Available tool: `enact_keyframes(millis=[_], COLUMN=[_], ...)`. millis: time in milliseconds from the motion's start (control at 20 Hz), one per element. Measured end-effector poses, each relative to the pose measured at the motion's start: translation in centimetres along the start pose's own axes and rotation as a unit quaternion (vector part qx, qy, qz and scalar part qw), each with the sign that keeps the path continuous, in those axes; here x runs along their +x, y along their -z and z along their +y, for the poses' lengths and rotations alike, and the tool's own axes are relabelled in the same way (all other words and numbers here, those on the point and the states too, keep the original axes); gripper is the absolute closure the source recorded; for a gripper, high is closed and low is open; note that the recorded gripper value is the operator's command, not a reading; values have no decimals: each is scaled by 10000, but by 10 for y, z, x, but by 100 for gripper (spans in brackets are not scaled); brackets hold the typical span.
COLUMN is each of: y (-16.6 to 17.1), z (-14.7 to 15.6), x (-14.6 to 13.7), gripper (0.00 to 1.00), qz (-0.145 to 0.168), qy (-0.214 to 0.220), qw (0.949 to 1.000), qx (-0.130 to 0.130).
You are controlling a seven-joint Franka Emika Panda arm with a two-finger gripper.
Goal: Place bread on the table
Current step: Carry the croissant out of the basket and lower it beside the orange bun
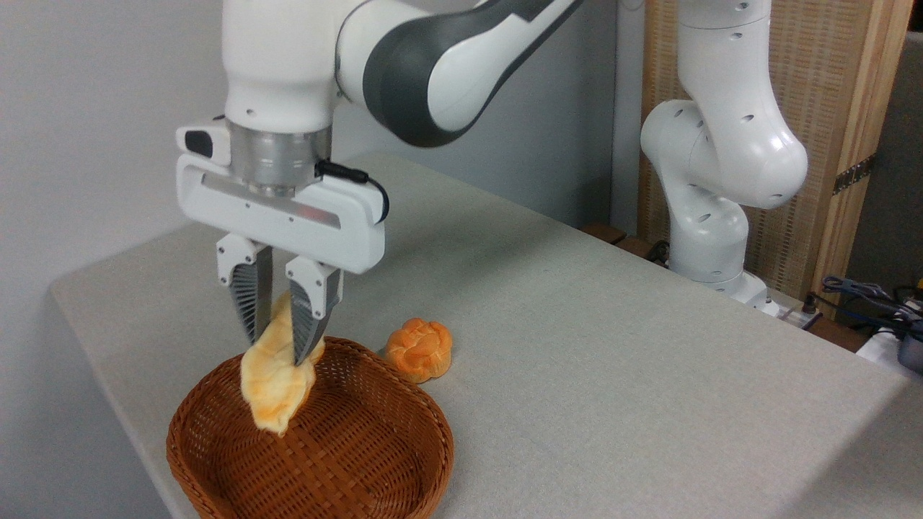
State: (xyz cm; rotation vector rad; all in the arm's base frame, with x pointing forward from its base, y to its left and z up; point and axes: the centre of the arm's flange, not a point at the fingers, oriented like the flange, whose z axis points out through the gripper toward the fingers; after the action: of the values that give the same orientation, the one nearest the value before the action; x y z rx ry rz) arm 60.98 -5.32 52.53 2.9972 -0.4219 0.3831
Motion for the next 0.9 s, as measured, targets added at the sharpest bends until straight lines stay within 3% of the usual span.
enact_keyframes(millis=[100, 250, 600, 700, 750, 800, 900], y=[7, 19, 17, 10, 8, 5, 1], z=[4, 9, 0, -9, -14, -19, -27], x=[-10, -25, -83, -102, -110, -117, -126], gripper=[51, 51, 45, 39, 27, 3, 0], qz=[-290, -686, -1364, -1519, -1581, -1642, -1704], qy=[-409, -961, -1831, -2023, -2108, -2182, -2253], qw=[9987, 9926, 9706, 9630, 9593, 9557, 9518], qx=[-107, -295, -765, -930, -1012, -1094, -1192])
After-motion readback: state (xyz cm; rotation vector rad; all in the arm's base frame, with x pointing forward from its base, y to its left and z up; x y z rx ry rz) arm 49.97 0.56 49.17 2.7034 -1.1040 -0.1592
